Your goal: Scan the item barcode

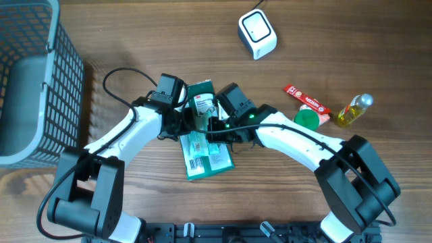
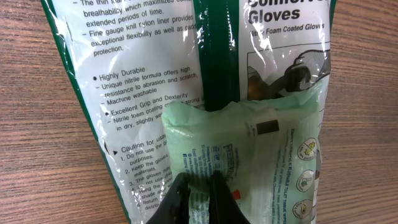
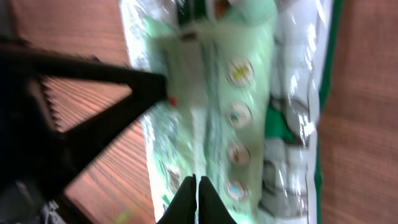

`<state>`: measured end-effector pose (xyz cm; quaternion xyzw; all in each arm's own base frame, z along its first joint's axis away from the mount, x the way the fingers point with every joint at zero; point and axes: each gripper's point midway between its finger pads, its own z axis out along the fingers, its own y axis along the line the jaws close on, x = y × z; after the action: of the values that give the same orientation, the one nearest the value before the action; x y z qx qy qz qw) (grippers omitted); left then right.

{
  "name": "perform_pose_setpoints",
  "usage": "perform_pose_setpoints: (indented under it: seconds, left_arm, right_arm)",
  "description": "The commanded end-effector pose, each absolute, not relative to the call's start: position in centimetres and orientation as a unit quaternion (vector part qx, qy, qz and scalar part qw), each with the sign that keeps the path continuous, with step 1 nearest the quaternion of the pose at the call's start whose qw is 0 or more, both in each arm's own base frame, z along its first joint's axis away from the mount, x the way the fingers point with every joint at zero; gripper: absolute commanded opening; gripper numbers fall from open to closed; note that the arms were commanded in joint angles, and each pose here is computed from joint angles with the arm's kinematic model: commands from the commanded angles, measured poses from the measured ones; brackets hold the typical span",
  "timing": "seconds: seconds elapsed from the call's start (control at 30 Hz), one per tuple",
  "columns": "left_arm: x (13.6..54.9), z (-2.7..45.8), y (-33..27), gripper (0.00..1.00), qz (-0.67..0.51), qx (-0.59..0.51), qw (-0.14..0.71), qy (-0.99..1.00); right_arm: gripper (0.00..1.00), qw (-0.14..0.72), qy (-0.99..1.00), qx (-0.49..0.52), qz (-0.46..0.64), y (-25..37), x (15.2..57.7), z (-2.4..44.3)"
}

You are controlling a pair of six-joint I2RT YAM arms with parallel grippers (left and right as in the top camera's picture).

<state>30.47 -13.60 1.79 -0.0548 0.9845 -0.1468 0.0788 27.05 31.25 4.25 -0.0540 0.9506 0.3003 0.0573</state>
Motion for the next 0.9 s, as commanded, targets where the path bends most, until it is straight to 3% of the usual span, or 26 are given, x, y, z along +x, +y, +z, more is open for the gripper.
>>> perform_pose_setpoints:
  seconds: [0.0, 0.47, 0.87]
  left_arm:
    - [30.3, 0.8, -13.0, 0.04, -0.126, -0.060, 0.070, 0.988]
    - [30.3, 0.8, -13.0, 0.04, -0.126, -0.059, 0.070, 0.988]
    - [30.5, 0.8, -13.1, 0.04, -0.128, -0.059, 0.074, 0.987]
  right_arm:
    - [0.04, 0.081, 0.950, -0.063, 0.295, 31.0, 27.4, 4.5]
    - [0.04, 0.042, 0.972, 0.008, 0.231, 27.5, 25.2, 0.7]
    - [0.04, 0.043, 0.974, 0.011, 0.224, 27.2, 25.2, 0.5]
